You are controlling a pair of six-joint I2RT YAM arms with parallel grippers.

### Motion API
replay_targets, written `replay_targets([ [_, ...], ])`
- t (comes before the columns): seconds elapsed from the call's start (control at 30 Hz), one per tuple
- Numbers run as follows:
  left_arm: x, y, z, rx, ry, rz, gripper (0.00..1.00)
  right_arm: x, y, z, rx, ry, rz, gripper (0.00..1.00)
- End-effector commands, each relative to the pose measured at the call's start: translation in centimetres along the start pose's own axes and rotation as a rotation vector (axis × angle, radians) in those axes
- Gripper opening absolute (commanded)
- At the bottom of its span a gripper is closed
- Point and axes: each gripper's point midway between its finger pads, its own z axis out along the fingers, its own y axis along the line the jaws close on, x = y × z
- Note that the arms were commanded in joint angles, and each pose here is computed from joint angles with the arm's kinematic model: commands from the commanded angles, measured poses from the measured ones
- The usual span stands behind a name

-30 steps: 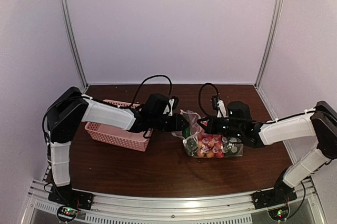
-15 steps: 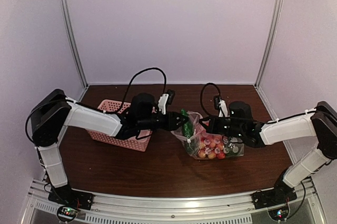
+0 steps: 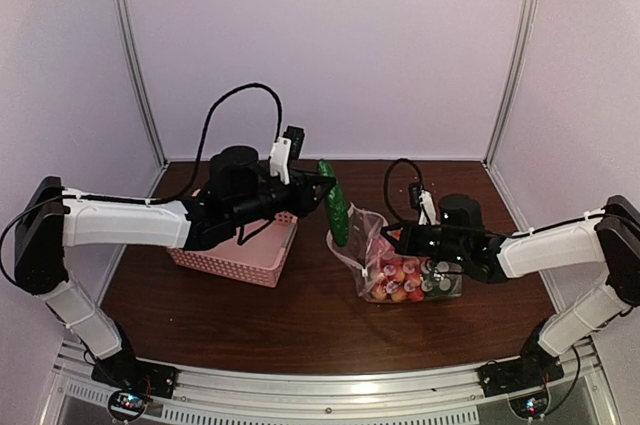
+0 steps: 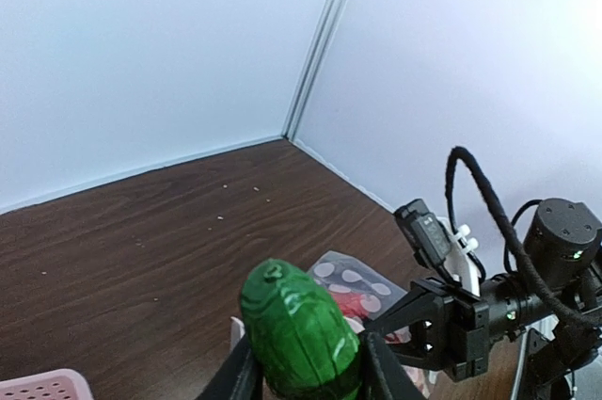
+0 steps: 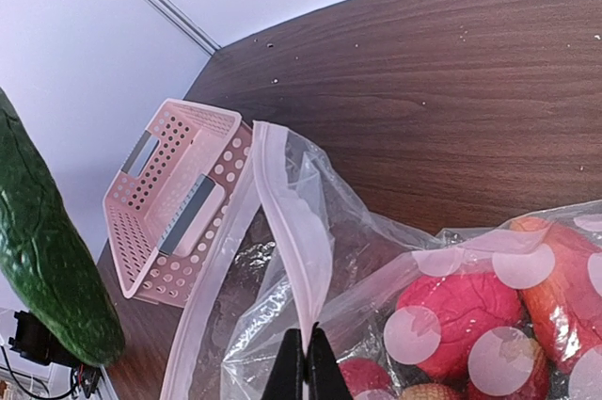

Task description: Open the zip-top bag and remove the fake food

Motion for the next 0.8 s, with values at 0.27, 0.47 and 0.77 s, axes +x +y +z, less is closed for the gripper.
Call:
replay_targets([
  [0.27,-2.9,10.4,-7.8,-0.402,0.192,0.093,0.22,-1.0,0.5,-1.0,-0.012,-0.028,-0.047,0.0],
  [0.47,-0.7,14.4,-10.2,-0.472,0.323,0.111,0.22,-1.0,0.7,-1.1,-0.018,-0.027,-0.057,0.0],
  [0.77,3.0,17.7,-8.2,-0.468,0.46,0.06,0.21,-1.2,0.8,-1.4,-0.02,-0.031,-0.062,0.0],
])
